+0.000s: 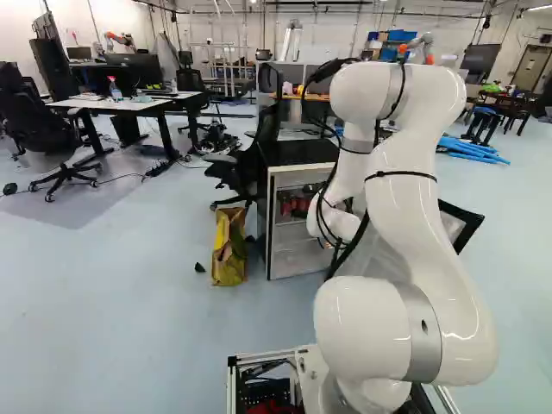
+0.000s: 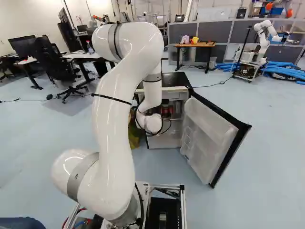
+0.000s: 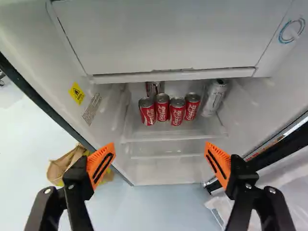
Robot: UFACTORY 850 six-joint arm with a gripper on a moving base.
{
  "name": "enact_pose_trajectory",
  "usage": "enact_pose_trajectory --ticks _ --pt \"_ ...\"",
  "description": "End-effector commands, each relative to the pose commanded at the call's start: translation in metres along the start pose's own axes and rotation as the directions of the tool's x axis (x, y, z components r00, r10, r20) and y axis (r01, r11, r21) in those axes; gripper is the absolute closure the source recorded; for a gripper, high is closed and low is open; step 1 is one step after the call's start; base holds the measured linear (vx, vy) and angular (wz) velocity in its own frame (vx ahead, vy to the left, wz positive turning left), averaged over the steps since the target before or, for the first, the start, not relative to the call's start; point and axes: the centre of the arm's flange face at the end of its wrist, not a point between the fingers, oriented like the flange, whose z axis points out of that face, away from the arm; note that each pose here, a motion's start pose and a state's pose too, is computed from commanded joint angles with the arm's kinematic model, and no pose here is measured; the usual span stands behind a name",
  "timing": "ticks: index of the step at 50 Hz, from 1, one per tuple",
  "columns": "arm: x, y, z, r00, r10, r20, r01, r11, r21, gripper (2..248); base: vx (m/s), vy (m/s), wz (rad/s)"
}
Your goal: Grab a drink from the fridge
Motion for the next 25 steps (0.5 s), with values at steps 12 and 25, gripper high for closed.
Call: enact_pose_trajectory --ticks 12,25 --pt "-0.009 0.004 0.02 1.0 0.001 0.004 -0.001 1.0 0.002 3 0.0 0.0 0.0" --pt "-0.019 0.008 0.041 1.0 0.001 0.004 -0.001 1.0 0.003 3 0.0 0.0 0.0"
